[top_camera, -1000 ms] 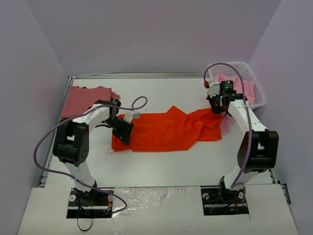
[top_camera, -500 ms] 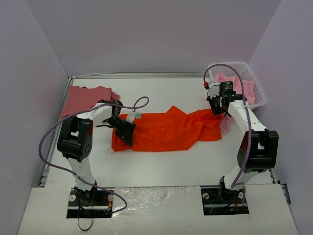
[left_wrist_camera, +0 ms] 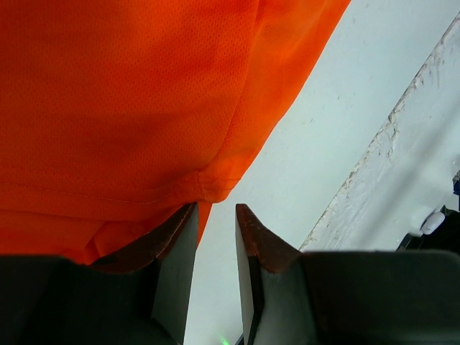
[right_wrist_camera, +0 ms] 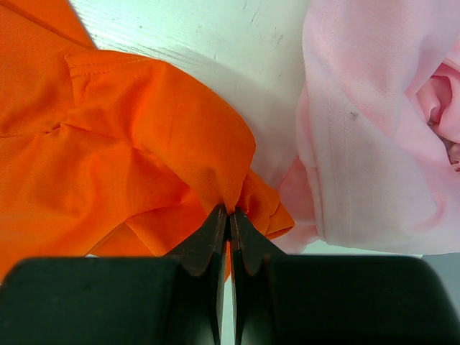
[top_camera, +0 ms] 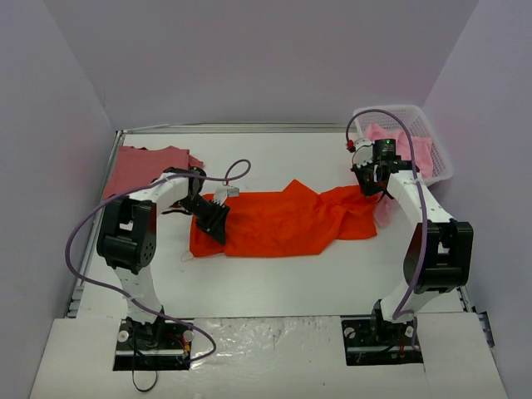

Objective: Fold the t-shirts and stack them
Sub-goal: Flatten out the tshirt

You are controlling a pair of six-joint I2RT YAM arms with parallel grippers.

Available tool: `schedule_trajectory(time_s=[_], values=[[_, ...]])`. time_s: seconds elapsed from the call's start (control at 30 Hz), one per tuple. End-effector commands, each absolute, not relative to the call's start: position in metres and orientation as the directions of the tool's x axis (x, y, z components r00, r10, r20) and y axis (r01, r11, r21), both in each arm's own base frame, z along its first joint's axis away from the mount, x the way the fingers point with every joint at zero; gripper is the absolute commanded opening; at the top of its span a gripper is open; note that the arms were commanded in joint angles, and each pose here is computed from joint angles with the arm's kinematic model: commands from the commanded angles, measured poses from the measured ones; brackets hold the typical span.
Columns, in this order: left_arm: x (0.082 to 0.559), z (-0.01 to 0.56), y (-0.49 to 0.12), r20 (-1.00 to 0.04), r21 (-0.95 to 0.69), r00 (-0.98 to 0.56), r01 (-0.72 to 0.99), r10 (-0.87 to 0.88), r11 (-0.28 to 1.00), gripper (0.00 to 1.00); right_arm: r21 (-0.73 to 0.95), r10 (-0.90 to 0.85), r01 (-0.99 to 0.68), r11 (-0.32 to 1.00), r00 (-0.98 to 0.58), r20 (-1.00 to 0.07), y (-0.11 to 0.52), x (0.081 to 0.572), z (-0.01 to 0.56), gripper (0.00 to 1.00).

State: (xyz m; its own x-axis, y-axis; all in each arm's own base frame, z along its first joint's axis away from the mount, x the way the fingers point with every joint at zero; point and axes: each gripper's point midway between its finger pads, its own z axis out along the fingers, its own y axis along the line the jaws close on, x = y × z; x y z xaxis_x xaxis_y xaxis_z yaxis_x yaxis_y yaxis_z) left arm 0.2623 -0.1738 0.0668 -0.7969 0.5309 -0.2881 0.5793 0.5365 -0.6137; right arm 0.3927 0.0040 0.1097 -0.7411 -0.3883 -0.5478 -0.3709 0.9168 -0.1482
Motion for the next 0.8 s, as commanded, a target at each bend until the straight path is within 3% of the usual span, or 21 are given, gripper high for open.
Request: schedule_trajectory(time_s=[0.0,0.37,0.77], values=[[0.266,0.072,-0.173,-0.295,-0.617,-0.803,0.574,0.517,0.539,0.26,-0.167,-0.388,-0.357,0.919,-0.743,-0.546,-0.002,0.392,0.112,0.00],[0.267,0.064,-0.171,-0.227,-0.639,-0.854,0.494,0.468,0.590,0.23,-0.170,-0.393,-0.361,0.917,-0.745,-0.538,-0.003,0.391,0.109,0.00],[0.271,0.074,-0.176,-0.201,-0.723,-0.902,0.400,0.383,0.564,0.23,-0.172,-0.398,-0.364,0.916,-0.755,-0.521,-0.005,0.389,0.102,0.00]])
